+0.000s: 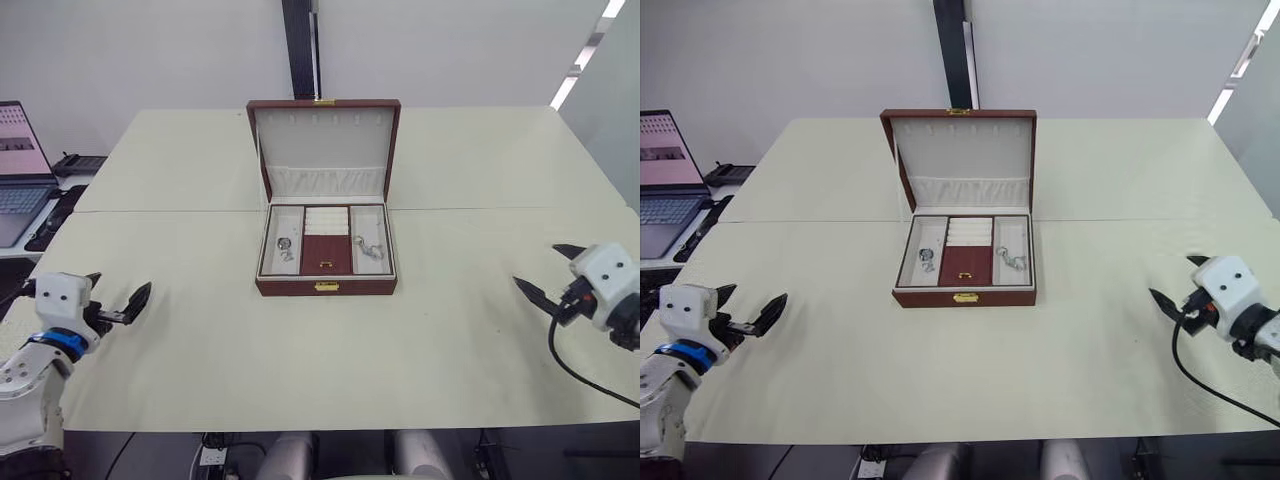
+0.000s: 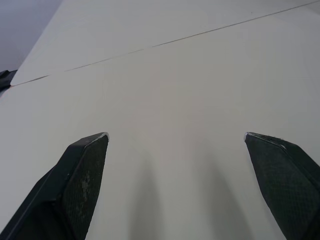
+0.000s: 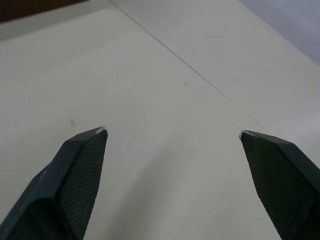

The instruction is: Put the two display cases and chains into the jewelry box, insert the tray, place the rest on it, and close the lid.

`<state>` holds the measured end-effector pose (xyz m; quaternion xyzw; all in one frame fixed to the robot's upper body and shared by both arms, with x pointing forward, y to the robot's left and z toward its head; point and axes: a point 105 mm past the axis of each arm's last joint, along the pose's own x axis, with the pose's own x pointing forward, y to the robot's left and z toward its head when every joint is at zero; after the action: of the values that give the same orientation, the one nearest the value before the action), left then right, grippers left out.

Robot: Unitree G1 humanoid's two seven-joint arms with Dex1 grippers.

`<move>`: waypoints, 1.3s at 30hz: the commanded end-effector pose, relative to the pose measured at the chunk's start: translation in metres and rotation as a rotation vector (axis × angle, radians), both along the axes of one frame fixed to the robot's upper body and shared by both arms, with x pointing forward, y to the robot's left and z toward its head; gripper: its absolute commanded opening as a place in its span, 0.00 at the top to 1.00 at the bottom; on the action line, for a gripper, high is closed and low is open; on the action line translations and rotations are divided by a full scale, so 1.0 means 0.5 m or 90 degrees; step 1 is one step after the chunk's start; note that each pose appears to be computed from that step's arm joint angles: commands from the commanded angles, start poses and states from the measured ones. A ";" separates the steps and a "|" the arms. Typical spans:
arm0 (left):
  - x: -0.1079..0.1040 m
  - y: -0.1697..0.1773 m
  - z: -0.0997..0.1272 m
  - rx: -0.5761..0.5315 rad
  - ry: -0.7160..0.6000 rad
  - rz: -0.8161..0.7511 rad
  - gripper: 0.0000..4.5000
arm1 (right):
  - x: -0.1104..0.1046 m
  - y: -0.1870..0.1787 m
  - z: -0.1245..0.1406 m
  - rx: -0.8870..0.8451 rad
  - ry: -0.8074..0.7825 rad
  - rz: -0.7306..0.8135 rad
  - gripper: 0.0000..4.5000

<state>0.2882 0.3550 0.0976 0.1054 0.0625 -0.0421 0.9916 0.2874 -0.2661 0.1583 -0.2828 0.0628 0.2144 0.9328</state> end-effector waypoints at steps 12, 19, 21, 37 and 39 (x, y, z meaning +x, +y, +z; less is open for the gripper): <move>0.090 -0.144 0.057 -0.002 -0.025 -0.088 0.64 | 0.101 0.155 -0.046 0.025 0.052 0.048 0.62; 0.131 -0.215 0.064 -0.016 0.002 -0.144 1.00 | 0.145 0.211 -0.075 0.022 0.084 0.084 1.00; 0.139 -0.235 0.058 -0.025 0.022 -0.160 1.00 | 0.152 0.225 -0.080 0.022 0.089 0.097 1.00; 0.120 -0.363 0.019 -0.064 0.097 -0.314 1.00 | 0.102 0.327 -0.070 0.086 0.097 0.253 1.00; 0.118 -0.372 0.020 -0.069 0.097 -0.325 1.00 | 0.096 0.325 -0.075 0.089 0.104 0.254 1.00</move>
<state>0.3506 0.1932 0.0943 0.0597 0.1345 -0.2531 0.9562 0.3432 -0.1188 0.1060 -0.2116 0.1025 0.3877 0.8913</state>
